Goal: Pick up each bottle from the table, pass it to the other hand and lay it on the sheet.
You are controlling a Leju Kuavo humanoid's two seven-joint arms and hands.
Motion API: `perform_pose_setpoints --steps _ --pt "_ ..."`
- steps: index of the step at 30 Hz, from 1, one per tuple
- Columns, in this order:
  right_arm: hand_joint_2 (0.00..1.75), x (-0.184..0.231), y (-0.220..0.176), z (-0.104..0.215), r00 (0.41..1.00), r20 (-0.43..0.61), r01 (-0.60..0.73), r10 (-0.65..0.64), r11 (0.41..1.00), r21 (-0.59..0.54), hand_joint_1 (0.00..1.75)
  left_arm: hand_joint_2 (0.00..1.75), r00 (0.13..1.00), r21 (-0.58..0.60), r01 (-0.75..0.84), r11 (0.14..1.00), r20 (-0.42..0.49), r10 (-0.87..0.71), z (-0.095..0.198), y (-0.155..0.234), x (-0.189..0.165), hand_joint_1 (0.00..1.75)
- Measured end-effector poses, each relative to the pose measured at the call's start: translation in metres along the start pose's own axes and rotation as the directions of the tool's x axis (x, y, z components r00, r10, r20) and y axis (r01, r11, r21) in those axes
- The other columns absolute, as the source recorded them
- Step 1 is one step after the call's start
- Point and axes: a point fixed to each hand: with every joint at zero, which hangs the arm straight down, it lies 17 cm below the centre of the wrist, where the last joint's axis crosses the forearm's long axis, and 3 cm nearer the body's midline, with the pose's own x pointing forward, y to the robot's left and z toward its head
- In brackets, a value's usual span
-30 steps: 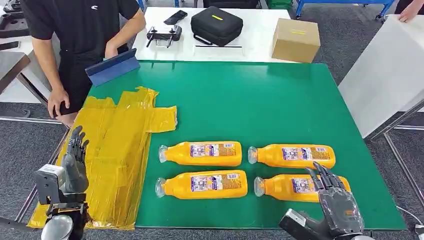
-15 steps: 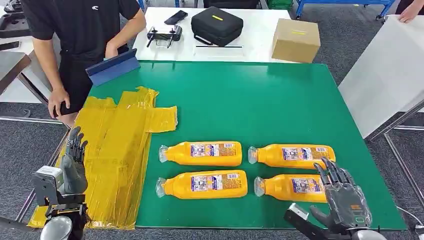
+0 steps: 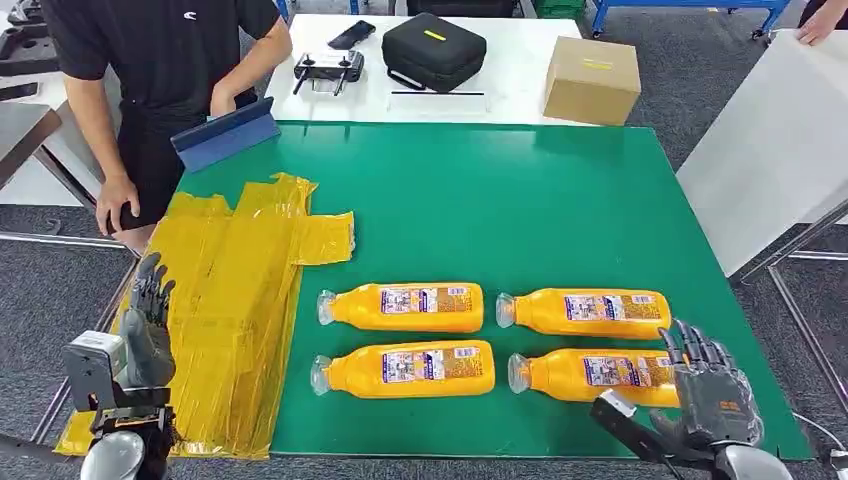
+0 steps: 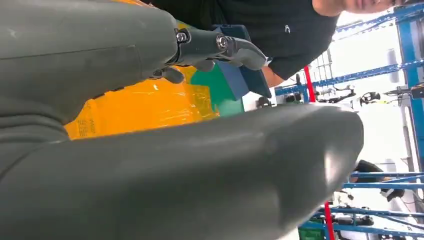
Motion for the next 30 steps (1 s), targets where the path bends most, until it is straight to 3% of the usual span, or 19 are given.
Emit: perform_pose_setpoints --steps 12,30 --pt "1.75 -0.029 0.023 -0.004 0.998 -0.059 0.005 -0.001 0.998 0.066 0.00 0.00 1.000 -0.013 -0.002 1.000 0.007 0.002 -0.009 -0.005 0.005 0.00" --pt "1.75 -0.025 0.054 -0.020 0.996 -0.074 0.066 -0.058 0.991 0.115 0.00 0.00 1.000 -0.019 -0.005 1.000 0.019 0.006 -0.015 -0.008 0.010 0.00"
